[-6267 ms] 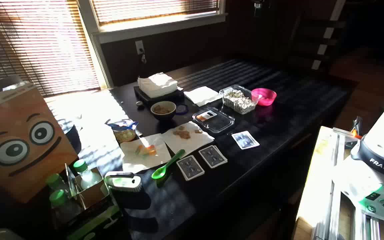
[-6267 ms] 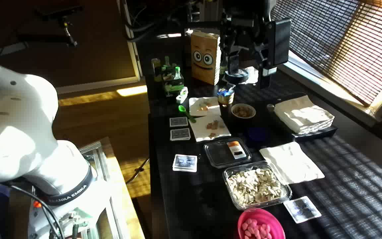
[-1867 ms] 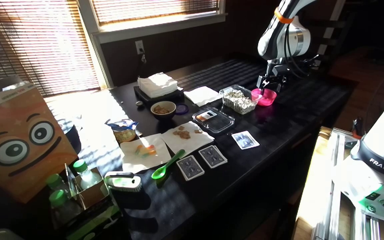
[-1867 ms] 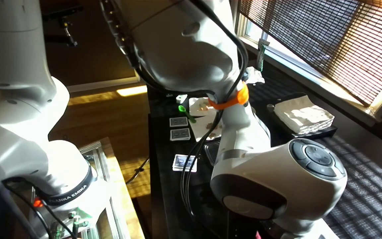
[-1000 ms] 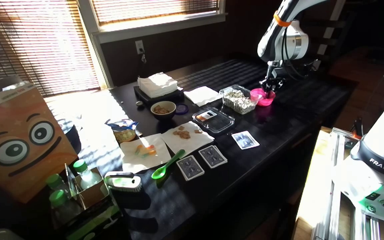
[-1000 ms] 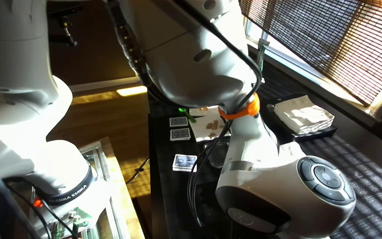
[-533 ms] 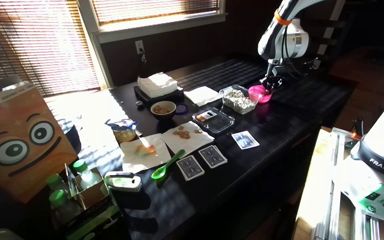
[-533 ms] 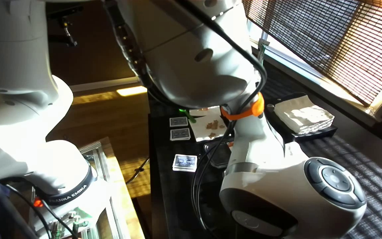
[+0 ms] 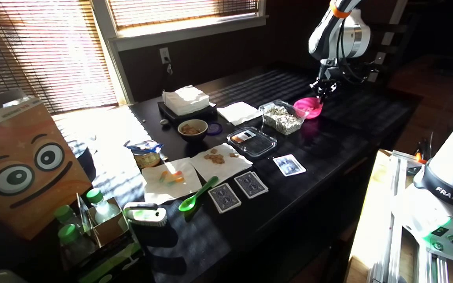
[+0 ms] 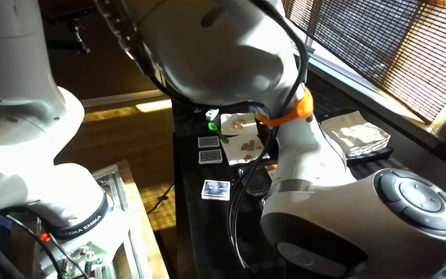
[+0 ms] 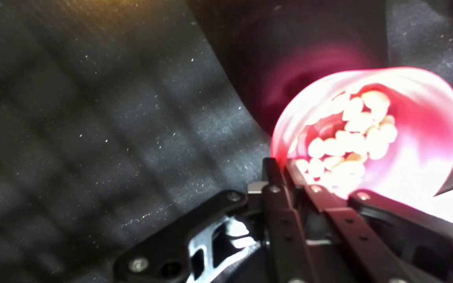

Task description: Pour the contents in the pink bowl into the clear container.

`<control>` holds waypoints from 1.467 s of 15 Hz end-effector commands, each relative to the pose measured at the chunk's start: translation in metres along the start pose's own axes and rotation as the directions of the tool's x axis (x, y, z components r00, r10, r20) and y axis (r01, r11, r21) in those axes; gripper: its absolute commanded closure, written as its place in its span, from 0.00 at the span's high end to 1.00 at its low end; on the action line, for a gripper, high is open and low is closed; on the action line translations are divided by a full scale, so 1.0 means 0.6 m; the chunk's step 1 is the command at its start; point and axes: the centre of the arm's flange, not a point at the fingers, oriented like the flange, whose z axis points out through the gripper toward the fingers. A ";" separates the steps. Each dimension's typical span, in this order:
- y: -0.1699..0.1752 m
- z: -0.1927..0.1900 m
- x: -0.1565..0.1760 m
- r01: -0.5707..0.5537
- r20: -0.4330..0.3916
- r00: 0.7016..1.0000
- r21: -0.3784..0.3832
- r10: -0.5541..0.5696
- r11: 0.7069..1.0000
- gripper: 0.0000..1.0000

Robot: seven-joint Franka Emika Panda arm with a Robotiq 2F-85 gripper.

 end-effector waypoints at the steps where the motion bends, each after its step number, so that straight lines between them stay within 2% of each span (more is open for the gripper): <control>1: 0.005 -0.065 -0.004 -0.005 -0.022 1.000 0.001 0.005 1.000 0.02; 6: 0.005 -0.096 0.001 -0.002 -0.049 0.999 0.014 0.002 1.000 0.02; 7: 0.003 -0.093 0.001 0.001 -0.052 0.999 0.015 0.000 1.000 0.27; 11: -0.005 -0.055 0.002 0.033 -0.045 0.999 0.045 -0.031 0.998 0.54; 17: -0.011 -0.024 0.007 0.076 -0.028 0.997 0.050 -0.075 0.996 0.95; 18: -0.010 -0.019 0.007 0.083 -0.024 0.996 0.052 -0.082 0.995 1.00; 22: -0.009 0.009 0.004 0.093 0.001 0.996 0.048 -0.093 0.994 1.00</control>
